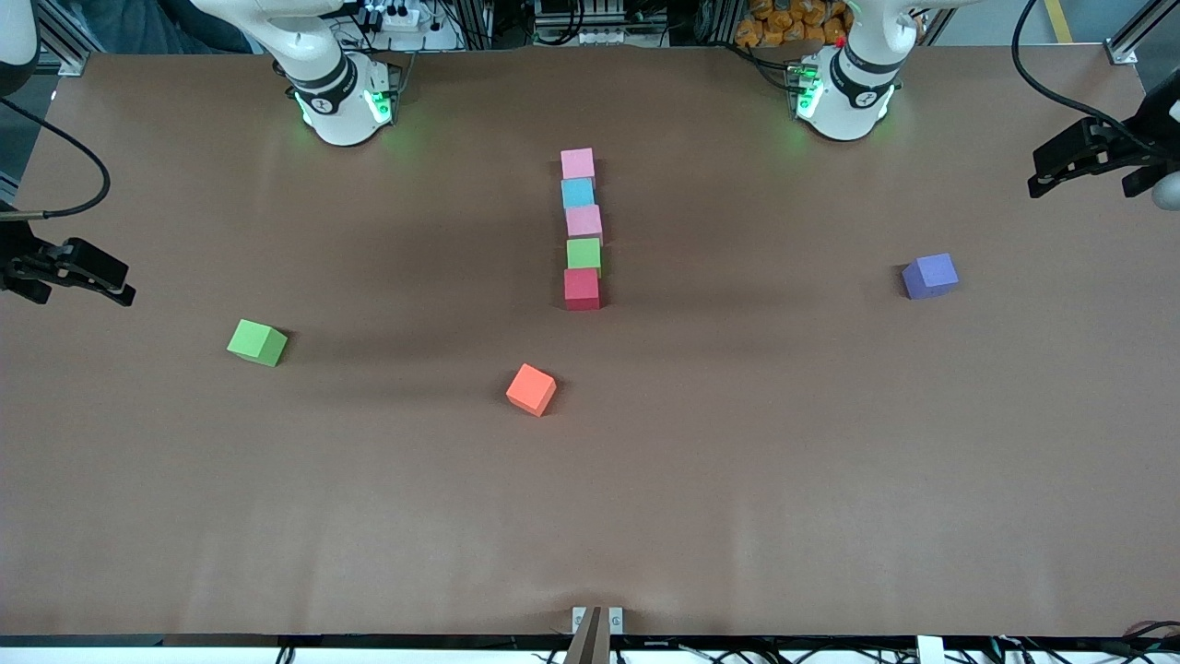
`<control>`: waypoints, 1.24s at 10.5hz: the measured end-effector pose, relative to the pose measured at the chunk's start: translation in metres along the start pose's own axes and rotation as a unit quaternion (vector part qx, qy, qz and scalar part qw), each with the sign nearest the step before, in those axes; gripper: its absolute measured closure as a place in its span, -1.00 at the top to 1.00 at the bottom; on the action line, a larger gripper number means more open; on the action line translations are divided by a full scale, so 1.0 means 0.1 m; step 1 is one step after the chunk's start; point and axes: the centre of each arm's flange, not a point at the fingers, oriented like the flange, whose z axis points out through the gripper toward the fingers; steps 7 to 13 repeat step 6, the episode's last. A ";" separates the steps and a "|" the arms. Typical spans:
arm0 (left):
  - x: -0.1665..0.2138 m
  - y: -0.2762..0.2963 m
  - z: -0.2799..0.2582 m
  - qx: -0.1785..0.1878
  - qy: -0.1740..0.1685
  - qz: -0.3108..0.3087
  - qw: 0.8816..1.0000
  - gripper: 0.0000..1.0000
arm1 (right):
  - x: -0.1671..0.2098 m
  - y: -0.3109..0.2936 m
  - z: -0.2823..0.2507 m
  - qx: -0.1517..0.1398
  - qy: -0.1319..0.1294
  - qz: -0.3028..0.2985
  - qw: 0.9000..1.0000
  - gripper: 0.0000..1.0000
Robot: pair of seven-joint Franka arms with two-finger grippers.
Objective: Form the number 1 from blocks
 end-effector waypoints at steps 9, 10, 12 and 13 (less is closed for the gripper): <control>0.00 0.03 0.00 0.000 0.000 0.003 1.000 1.00 | 0.00 0.00 0.00 0.000 0.000 0.000 1.000 1.00; 0.00 0.03 0.00 0.000 0.000 0.003 1.000 1.00 | 0.00 0.00 0.00 0.000 0.000 0.000 1.000 1.00; 0.00 0.03 0.00 0.000 0.000 0.003 1.000 1.00 | 0.00 0.00 0.00 0.000 0.000 0.000 1.000 1.00; 0.00 0.03 0.00 0.000 0.000 0.003 1.000 1.00 | 0.00 0.00 0.00 0.000 0.000 0.000 1.000 1.00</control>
